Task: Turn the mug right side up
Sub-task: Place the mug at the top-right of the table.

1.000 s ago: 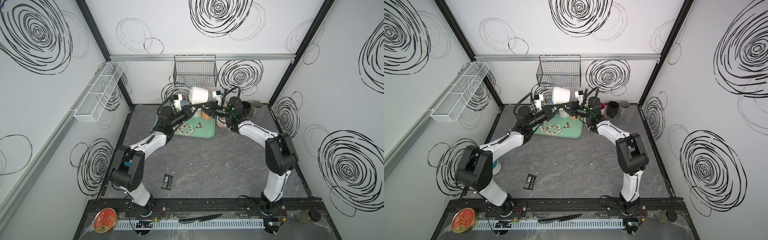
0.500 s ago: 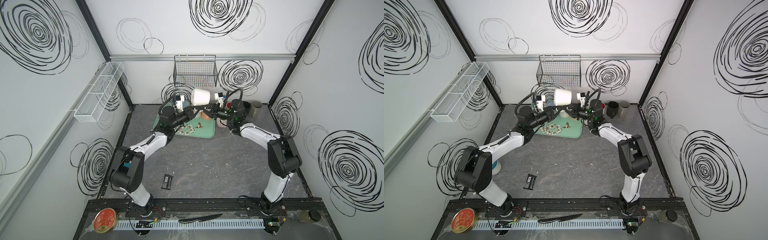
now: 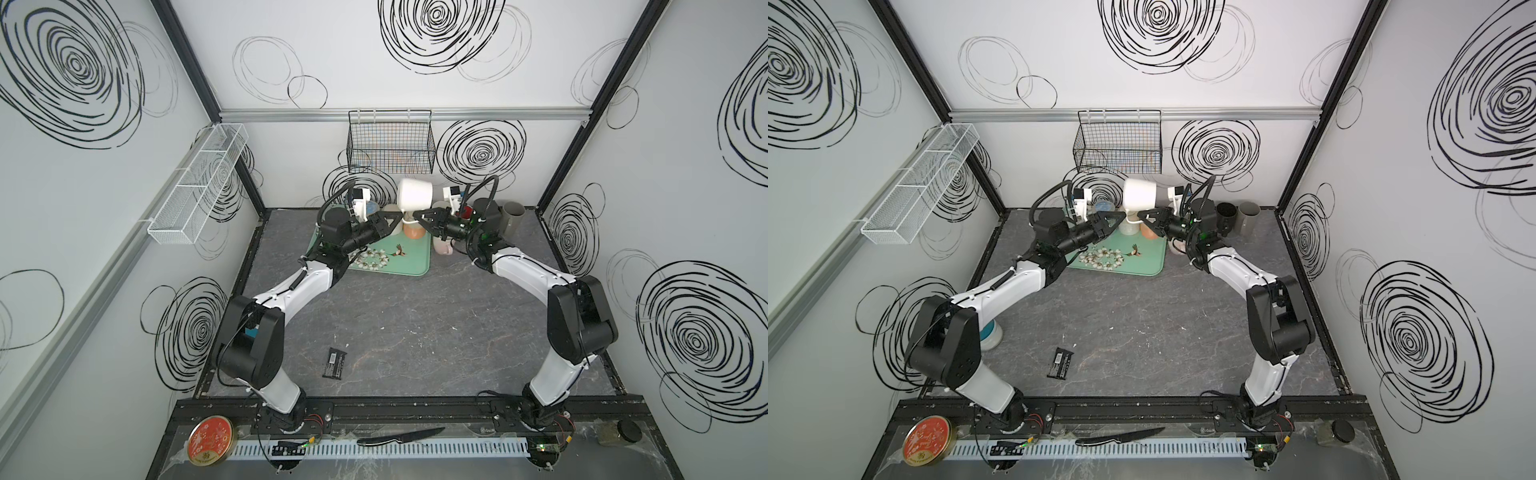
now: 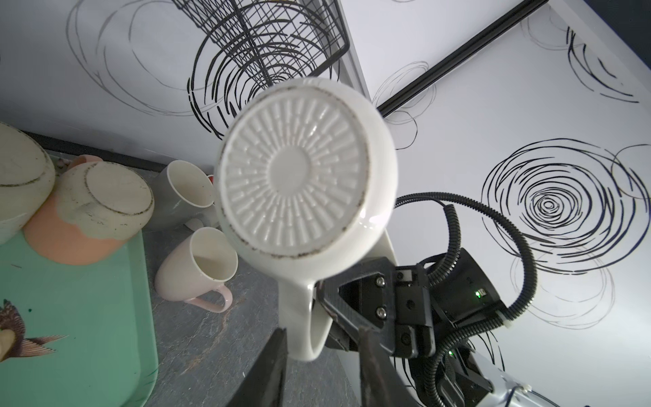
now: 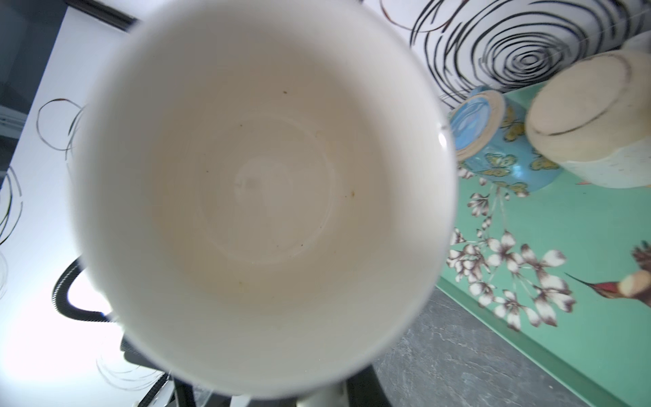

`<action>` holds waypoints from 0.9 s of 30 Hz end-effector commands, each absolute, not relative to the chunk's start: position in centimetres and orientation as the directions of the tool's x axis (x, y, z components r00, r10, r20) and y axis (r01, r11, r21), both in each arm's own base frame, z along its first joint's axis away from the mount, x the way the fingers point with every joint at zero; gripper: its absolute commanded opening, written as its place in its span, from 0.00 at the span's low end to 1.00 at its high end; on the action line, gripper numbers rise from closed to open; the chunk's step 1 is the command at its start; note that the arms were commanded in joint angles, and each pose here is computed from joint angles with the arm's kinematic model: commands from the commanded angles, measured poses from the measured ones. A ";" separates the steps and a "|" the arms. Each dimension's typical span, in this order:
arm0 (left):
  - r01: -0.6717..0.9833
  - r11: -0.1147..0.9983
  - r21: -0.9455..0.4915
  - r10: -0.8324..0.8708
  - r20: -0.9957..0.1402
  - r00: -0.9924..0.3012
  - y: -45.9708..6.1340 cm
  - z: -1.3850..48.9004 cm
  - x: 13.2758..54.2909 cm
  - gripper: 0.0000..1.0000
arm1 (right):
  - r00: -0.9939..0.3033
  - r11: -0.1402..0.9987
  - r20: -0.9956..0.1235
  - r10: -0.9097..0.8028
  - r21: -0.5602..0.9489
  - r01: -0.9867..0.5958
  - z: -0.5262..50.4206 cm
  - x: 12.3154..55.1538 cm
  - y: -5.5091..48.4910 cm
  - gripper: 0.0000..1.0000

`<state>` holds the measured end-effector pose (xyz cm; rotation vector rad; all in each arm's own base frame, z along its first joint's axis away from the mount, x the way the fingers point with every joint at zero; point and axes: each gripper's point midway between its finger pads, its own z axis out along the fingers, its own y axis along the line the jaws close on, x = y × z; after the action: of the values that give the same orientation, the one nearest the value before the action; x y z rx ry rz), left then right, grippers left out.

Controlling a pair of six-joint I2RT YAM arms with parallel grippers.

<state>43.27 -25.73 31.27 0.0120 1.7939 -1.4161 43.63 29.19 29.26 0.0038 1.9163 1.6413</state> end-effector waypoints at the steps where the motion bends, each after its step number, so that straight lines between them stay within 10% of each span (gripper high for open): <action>1: 0.542 0.417 -0.730 -0.440 -0.684 -0.582 -25.5 34.2 42.8 0.38 | -0.719 0.264 -0.551 0.424 0.834 -0.484 33.3 43.2 26.7 0.00; 12: 0.484 0.693 -0.535 -0.194 -0.784 -0.589 -26.9 29.6 43.4 0.41 | -0.652 0.547 -0.586 0.481 0.782 -0.299 28.5 43.6 17.6 0.00; 27: 0.467 0.746 -0.474 -0.093 -0.769 -0.632 -28.0 25.8 43.7 0.43 | -0.617 0.841 -0.665 0.422 0.541 -0.009 20.9 41.6 7.7 0.00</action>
<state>43.09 -27.79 24.96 0.2422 2.1421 -0.8817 41.24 8.46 18.68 0.4023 2.2231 0.7430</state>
